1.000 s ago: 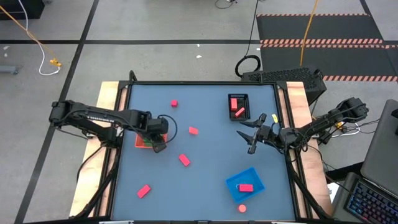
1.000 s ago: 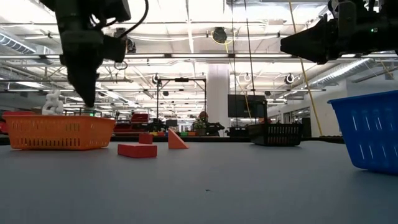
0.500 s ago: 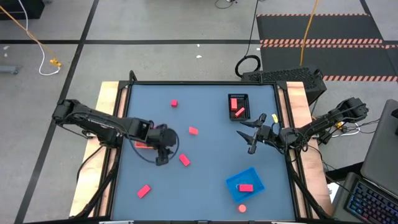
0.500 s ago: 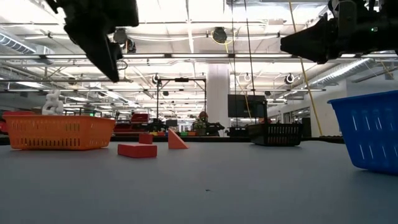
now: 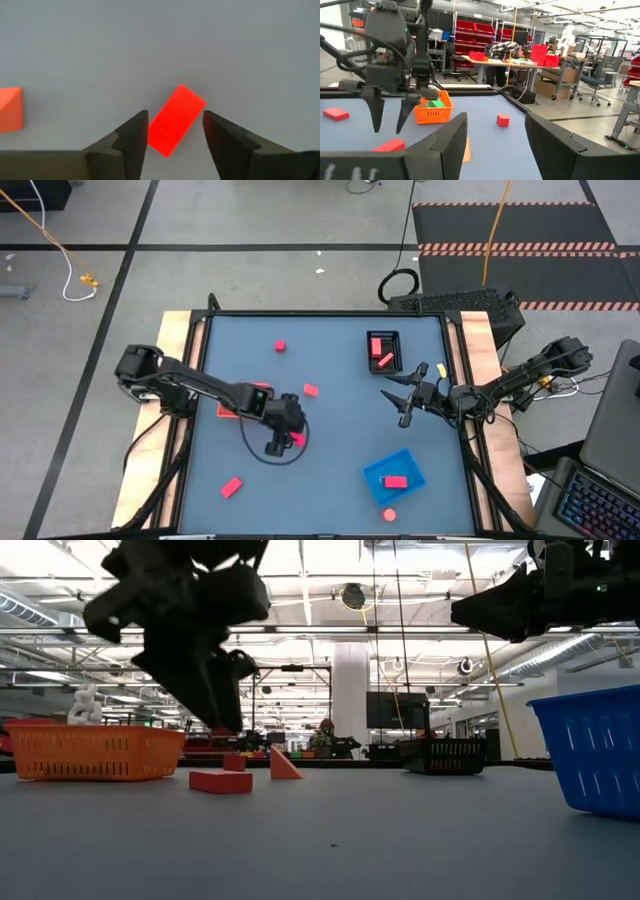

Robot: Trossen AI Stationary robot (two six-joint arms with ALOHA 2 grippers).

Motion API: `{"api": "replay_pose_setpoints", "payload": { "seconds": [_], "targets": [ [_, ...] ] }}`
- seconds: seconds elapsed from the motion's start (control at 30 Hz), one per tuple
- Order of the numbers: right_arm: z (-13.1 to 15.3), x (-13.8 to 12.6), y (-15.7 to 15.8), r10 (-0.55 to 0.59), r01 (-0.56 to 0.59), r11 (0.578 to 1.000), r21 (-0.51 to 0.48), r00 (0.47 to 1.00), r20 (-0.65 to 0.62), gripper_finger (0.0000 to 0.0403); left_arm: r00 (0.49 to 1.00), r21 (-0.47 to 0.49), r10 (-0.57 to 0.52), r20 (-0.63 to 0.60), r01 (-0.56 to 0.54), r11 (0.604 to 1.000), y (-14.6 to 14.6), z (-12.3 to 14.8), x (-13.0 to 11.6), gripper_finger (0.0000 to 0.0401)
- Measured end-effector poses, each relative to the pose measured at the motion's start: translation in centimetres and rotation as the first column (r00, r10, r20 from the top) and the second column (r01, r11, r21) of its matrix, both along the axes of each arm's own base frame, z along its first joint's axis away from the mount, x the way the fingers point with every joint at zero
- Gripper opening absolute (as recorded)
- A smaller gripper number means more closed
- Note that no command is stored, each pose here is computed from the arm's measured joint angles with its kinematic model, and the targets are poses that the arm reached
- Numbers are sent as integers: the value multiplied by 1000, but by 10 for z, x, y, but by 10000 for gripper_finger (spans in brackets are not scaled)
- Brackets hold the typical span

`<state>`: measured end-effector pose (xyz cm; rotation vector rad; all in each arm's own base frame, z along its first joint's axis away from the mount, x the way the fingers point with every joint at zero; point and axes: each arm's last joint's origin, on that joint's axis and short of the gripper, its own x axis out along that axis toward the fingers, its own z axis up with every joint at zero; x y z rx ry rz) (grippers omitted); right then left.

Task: Sort & place blocks by color
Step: Put the red block into the blue bin

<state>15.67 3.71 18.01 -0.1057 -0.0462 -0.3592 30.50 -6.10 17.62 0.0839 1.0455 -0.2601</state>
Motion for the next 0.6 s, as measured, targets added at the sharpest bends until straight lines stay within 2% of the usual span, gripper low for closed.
{"api": "replay_pose_setpoints", "payload": {
  "seconds": [0.33,0.47,0.6],
  "targets": [
    [0,0,0,-2,2,1000,-18,1000,-9,196,993,66,-107,-52,111,992,-2,-27,8,291],
    [-1,0,0,-3,2,1000,-21,1000,-16,196,987,105,-139,-76,147,984,-2,-40,11,299],
    [-2,0,0,-3,2,1000,-24,1000,-23,196,985,121,-152,-84,161,979,-2,-44,12,277]
  ]
}}
